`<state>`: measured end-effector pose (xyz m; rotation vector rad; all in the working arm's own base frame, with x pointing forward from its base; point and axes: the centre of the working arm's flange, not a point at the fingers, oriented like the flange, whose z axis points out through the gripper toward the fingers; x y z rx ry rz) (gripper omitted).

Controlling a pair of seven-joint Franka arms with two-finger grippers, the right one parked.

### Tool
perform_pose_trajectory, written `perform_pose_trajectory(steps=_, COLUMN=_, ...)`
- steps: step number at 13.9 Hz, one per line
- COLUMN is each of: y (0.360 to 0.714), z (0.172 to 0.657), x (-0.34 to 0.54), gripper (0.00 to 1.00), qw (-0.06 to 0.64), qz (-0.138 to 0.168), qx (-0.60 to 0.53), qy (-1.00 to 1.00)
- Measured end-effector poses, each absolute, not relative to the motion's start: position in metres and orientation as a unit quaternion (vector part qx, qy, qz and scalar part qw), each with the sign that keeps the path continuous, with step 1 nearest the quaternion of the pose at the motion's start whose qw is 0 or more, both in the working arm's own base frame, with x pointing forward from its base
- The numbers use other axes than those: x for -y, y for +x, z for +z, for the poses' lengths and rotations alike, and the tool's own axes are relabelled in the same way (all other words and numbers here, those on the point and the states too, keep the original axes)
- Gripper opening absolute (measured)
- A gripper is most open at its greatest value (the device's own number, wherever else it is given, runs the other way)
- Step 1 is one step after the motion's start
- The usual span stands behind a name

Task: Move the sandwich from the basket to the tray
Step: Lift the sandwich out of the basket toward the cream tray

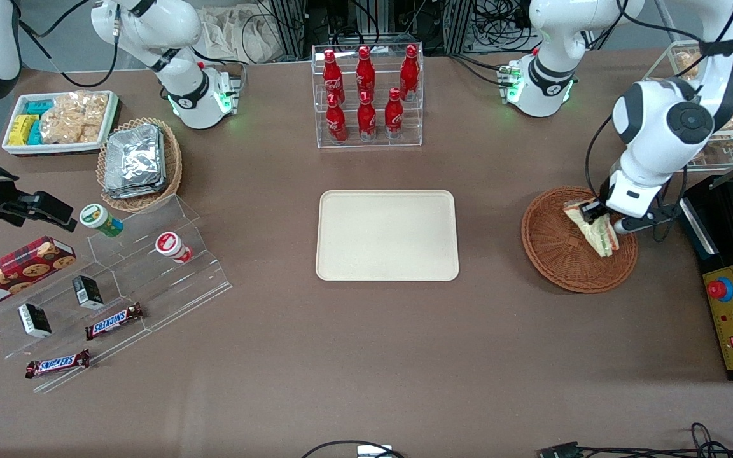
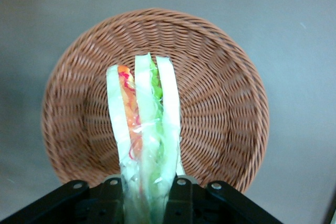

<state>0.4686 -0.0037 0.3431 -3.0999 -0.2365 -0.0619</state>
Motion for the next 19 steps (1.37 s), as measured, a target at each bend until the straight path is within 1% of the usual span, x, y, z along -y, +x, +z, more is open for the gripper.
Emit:
perform_pose_trajectory(steps=2, y=0.473, z=0.361, x=0.005, gripper=0.20, qw=0.019, qz=-0.009, qx=0.014, qy=-1.000)
perform_pose_trajectory(steps=4, y=0.478, z=0.373, x=0.022, gripper=0.20, qw=0.022, qz=-0.007, qx=-0.024, qy=-0.999)
perform_pose_trajectory(steps=7, y=0.482, z=0.395, x=0.083, gripper=0.20, qw=0.029, qz=-0.004, qx=-0.078, qy=-0.997)
perform_pose_trajectory(steps=9, y=0.477, z=0.405, x=0.125, gripper=0.20, qw=0.029, qz=0.000, qx=-0.091, qy=-0.995)
perform_pose_trajectory(steps=13, y=0.457, z=0.404, x=0.201, gripper=0.20, qw=0.024, qz=-0.001, qx=-0.100, qy=-0.995)
perform_pose_trajectory(steps=15, y=0.451, z=0.399, x=0.228, gripper=0.20, qw=0.022, qz=0.004, qx=-0.118, qy=-0.993)
perform_pose_trajectory(steps=19, y=0.458, z=0.376, x=0.265, gripper=0.17, qw=0.000, qz=0.021, qx=-0.150, qy=-0.989)
